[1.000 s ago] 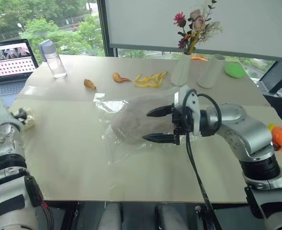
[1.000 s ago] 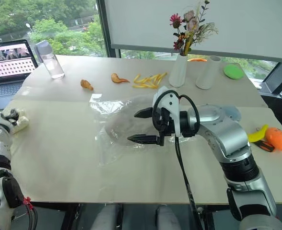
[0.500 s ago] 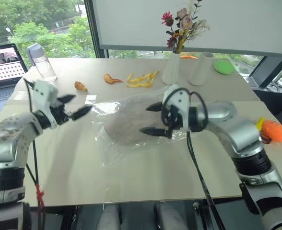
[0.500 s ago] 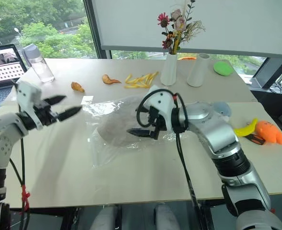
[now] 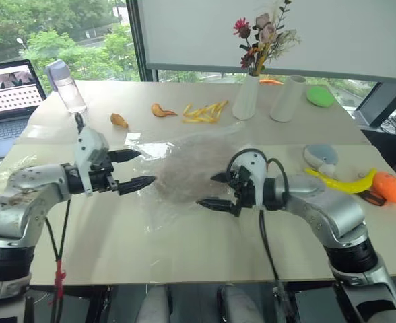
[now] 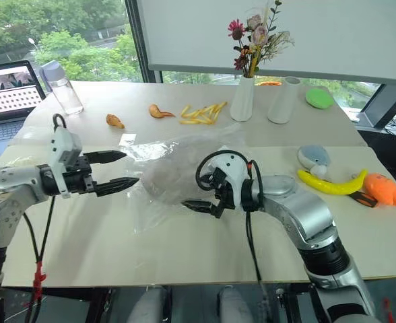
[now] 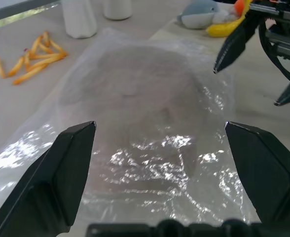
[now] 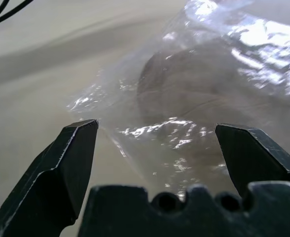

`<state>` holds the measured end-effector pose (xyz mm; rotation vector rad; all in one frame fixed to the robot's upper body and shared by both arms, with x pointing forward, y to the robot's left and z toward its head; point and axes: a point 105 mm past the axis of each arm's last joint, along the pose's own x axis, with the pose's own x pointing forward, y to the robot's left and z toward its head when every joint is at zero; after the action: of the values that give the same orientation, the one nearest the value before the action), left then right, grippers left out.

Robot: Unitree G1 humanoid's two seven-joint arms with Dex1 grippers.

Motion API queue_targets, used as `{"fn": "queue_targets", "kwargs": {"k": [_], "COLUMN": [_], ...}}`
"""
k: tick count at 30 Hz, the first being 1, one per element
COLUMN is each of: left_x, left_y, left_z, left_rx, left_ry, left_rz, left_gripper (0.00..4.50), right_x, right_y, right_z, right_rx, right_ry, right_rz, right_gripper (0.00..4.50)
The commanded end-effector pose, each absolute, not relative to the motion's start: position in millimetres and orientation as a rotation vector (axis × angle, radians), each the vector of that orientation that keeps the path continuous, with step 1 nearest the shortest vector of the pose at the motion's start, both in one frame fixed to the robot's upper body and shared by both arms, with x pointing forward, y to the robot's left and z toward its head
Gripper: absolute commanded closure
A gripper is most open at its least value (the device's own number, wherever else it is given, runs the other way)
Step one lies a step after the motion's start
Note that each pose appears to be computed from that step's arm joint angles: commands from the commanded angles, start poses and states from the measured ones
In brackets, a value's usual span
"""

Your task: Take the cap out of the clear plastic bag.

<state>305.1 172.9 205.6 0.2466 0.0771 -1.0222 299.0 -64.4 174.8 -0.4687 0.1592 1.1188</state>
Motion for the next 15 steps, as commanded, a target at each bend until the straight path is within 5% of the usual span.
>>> {"fn": "queue_targets", "kwargs": {"k": [1, 9, 15], "left_x": [295, 294, 293], "left_y": [158, 156, 160], "left_z": [219, 219, 217], "left_rx": [0.210, 0.200, 0.206], "left_ry": [0.025, 0.023, 0.036], "left_rz": [-1.132, -1.153, -1.126], "left_gripper": [0.01, 0.01, 0.01], "right_x": [306, 289, 314], "right_y": [-69, -71, -69], "right_z": [180, 121, 113], "right_rx": [-0.797, -1.068, -1.160], "right_ry": [-0.009, -0.086, -0.163], "right_rz": [1.081, 1.203, 1.089], "right_gripper": [0.00, 0.00, 0.00]}}
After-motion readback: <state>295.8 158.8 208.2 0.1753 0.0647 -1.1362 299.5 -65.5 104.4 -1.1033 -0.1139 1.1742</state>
